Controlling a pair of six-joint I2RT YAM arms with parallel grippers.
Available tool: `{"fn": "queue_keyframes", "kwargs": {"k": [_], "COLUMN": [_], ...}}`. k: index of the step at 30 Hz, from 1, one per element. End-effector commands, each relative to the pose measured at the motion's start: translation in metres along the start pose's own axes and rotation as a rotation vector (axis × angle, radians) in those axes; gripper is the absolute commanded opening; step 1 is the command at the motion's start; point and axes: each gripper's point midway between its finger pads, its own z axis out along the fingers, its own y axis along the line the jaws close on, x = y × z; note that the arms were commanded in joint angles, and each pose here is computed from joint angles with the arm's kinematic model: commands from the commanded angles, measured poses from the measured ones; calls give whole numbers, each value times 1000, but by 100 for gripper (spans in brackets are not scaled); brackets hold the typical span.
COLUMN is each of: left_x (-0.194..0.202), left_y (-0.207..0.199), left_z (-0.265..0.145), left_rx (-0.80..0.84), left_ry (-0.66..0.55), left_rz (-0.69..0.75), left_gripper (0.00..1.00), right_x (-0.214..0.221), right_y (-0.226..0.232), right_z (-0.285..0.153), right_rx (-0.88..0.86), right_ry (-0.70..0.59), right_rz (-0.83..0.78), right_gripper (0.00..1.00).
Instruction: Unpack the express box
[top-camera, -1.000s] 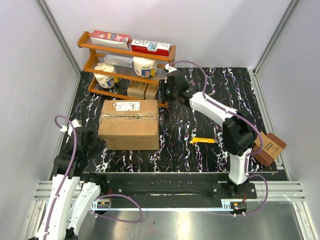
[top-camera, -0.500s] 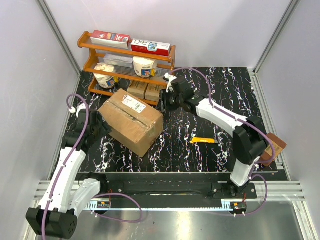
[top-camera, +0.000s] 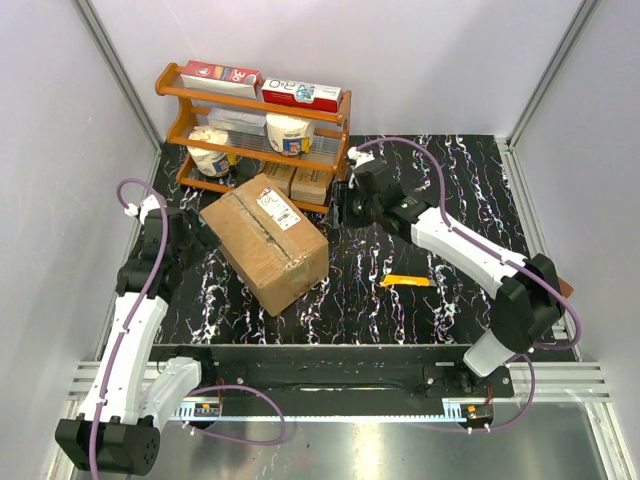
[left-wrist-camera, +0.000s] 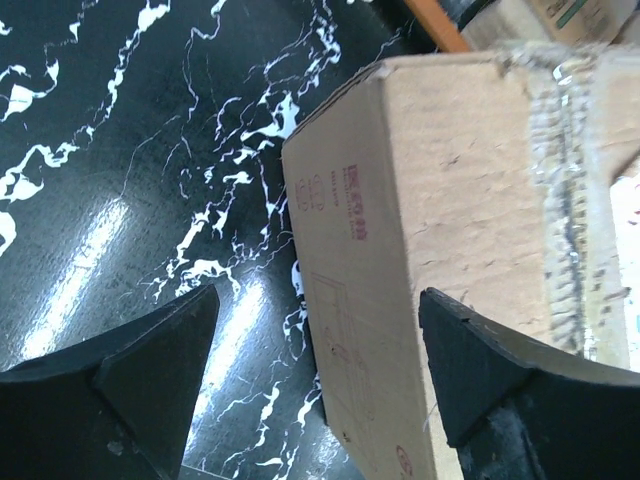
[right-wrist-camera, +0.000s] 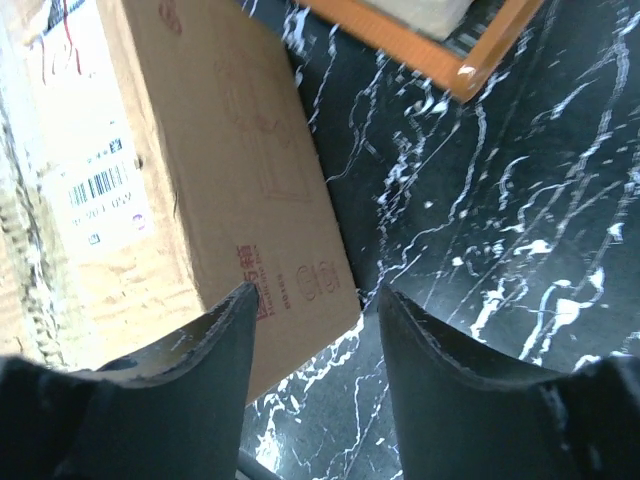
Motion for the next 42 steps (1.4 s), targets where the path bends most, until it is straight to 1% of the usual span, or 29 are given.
{"fn": "queue_keyframes", "kwargs": {"k": [1, 3, 4, 5, 6, 7, 8, 9, 10, 11, 12, 13, 14, 15, 17, 18, 19, 22, 26, 27, 28, 31, 35, 38, 42], "left_x": [-39, -39, -38, -37, -38, -36, -39, -40, -35, -37, -35, -32, -34, -33, -33, -33, -32, -31, -28, -27, -26, -23, -23, -24, -24], "left_y": [-21, -27, -28, -33, -35, -42, -47, -52, -65, -75, -81, -88, -92, -94, -100, -101, -104, -108, -110, -109, -108, -109, -108, -103, -99], "left_z": [-20, -21, -21, -22, -24, -26, -31, -33, -40, -47, -51, -59, -63, -65, -70, -72, -73, -73, -70, -69, -67, -70, -70, -69, -70], "left_rx": [88, 120, 127, 150, 165, 203, 231, 257, 342, 406, 450, 505, 532, 550, 591, 603, 619, 642, 651, 650, 644, 659, 656, 635, 612], "left_ry": [-120, -109, -103, -92, -91, -76, -79, -81, -55, -59, -57, -45, -51, -53, -58, -60, -59, -53, -35, -32, -28, -22, -27, -43, -51], "left_rz": [-24, -19, -17, -10, 7, 26, 44, 80, 116, 152, 199, 213, 224, 238, 246, 248, 250, 241, 230, 230, 227, 233, 238, 234, 232], "left_gripper": [88, 89, 89, 89, 89, 90, 90, 90, 91, 91, 91, 91, 92, 93, 95, 98, 99, 99, 99, 99, 99, 99, 99, 99, 99], "right_x": [-65, -67, -71, -74, -69, -66, -67, -55, -49, -44, -27, -19, -14, 2, 12, 19, 23, 38, 67, 81, 88, 108, 127, 133, 137], "right_y": [1, -7, -9, -24, -36, -48, -66, -81, -97, -109, -123, -131, -145, -155, -165, -167, -168, -172, -174, -178, -174, -171, -177, -183, -194], "right_z": [-40, -42, -43, -46, -49, -51, -56, -60, -65, -68, -71, -73, -76, -81, -85, -89, -91, -96, -96, -95, -91, -84, -81, -79, -76], "right_rx": [112, 158, 184, 267, 338, 400, 497, 571, 631, 676, 717, 735, 756, 786, 799, 805, 809, 826, 834, 845, 829, 818, 855, 885, 928], "right_ry": [-233, -233, -240, -263, -246, -251, -287, -259, -255, -259, -211, -193, -190, -156, -147, -143, -144, -140, -112, -93, -83, -64, -46, -66, -92], "right_rz": [50, 39, 44, 65, 82, 101, 145, 164, 200, 267, 301, 345, 447, 485, 575, 591, 612, 689, 896, 938, 1013, 1134, 1196, 1225, 1235], "right_gripper": [60, 62, 65, 67, 74, 85, 91, 98, 100, 100, 100, 100, 100, 100, 100, 100, 100, 97, 90, 89, 87, 81, 79, 76, 75]}}
